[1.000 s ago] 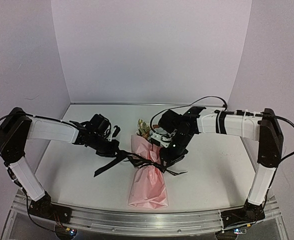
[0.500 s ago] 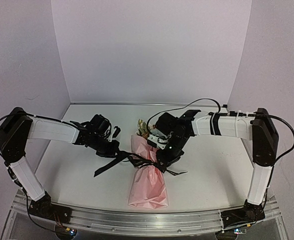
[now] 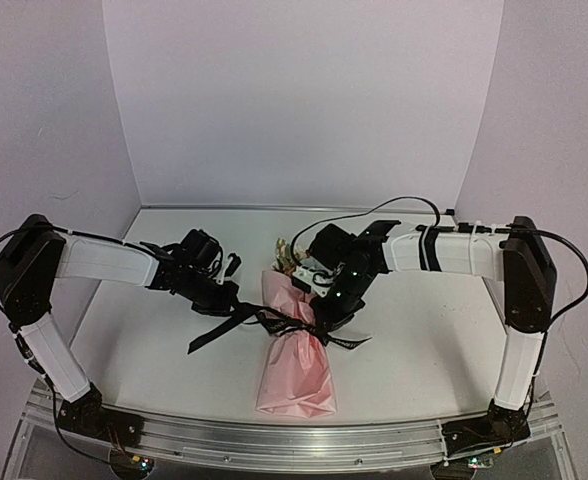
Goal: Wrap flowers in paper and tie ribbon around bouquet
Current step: Tie the ribbon around the folded bouquet.
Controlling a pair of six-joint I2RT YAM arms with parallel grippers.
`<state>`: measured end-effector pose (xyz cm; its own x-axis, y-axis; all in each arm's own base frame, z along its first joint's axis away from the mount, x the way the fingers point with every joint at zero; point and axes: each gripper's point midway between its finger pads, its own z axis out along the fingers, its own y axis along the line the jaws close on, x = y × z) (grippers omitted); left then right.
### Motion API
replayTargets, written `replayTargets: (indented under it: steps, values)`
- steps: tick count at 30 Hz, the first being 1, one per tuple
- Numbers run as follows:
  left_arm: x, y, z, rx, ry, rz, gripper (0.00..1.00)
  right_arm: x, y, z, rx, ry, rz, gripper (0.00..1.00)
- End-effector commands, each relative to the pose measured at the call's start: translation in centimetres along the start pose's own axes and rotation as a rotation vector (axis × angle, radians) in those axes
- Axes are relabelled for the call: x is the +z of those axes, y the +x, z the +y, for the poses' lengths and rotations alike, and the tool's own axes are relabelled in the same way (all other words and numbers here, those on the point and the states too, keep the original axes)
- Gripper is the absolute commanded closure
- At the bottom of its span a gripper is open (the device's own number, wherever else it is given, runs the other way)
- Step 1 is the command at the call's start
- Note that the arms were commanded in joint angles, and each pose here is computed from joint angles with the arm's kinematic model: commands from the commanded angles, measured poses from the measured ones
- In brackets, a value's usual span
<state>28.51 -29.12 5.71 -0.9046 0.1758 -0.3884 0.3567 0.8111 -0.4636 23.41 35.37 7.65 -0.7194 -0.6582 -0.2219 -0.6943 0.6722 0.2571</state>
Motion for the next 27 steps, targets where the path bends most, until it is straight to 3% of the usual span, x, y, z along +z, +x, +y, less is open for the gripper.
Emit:
replayTargets:
  steps: [1,16,27]
  values:
    - [-0.5,-1.8,-1.1,0.028,0.024,-0.031,1.00,-1.2,-0.9,0.1,-0.016,0.021,-0.070,1.00]
    - [-0.1,-1.5,-0.7,0.024,0.017,-0.021,1.00,-4.8,-0.7,1.0,-0.024,0.039,-0.252,1.00]
    - [0.1,-1.0,0.6,-0.004,-0.024,-0.012,1.00,-6.3,-0.2,-1.2,0.041,0.150,-0.315,1.00]
